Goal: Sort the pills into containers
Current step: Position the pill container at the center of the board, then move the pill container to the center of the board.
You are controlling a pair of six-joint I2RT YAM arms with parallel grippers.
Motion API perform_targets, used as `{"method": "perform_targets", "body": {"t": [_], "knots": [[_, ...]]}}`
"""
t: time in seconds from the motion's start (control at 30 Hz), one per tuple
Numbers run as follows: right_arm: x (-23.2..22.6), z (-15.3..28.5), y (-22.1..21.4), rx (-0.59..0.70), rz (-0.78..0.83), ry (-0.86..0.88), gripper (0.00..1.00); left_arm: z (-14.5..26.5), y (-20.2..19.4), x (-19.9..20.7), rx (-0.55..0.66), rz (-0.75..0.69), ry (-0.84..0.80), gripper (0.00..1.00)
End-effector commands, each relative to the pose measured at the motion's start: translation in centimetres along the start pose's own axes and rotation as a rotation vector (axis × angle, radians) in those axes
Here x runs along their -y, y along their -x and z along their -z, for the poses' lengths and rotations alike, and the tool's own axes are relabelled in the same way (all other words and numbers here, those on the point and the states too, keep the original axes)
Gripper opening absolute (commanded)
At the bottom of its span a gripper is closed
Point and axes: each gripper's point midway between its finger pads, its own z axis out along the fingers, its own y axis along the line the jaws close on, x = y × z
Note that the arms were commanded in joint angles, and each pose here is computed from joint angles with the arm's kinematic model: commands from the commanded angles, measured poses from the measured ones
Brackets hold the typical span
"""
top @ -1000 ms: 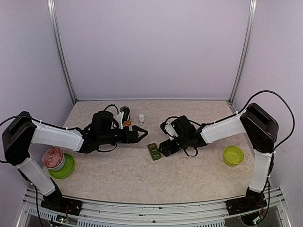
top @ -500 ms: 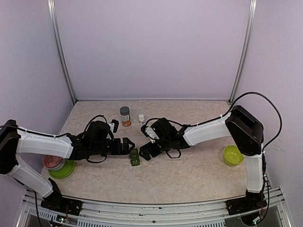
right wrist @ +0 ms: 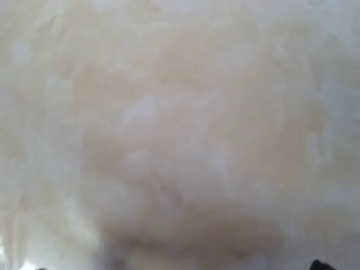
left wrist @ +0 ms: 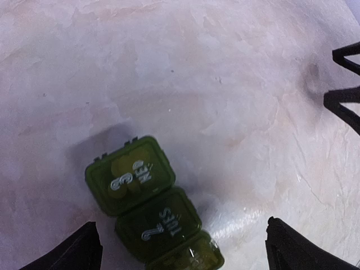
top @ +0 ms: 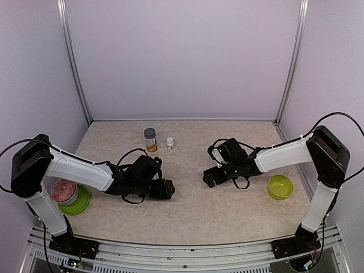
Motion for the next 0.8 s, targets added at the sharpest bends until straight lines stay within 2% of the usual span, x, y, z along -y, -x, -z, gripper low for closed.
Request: {"method": "perform_targets", "body": {"t": [0.0,0.2,0.5,0.7,0.77], "knots": [[-0.1,1.2,0.4,0.044,0.005,0.005,1.00,-1.6,0.9,-0.1,0.015,0.004,0.070,0.99],[0.1,1.6,0.2,0.057,0.013,0.003,1.00,-3.0,0.1,-0.7,-0.014,-0.022,0.132,0.97],[-0.1,1.7,0.3,0.065,0.024,0.013,1.00,-3.1,-0.1,-1.2,-0.023,-0.046,0.166,0.74],[0.0,1.9,0.5,0.072,0.025,0.008,1.00,-2.7,0.2,-1.6,-0.015,-0.066,0.191,0.63],[0.0,1.9,0.4,0.069,0.025,0.010,1.00,-2.5,0.3,-1.9,-0.011,-0.073,0.201,0.62]]}}
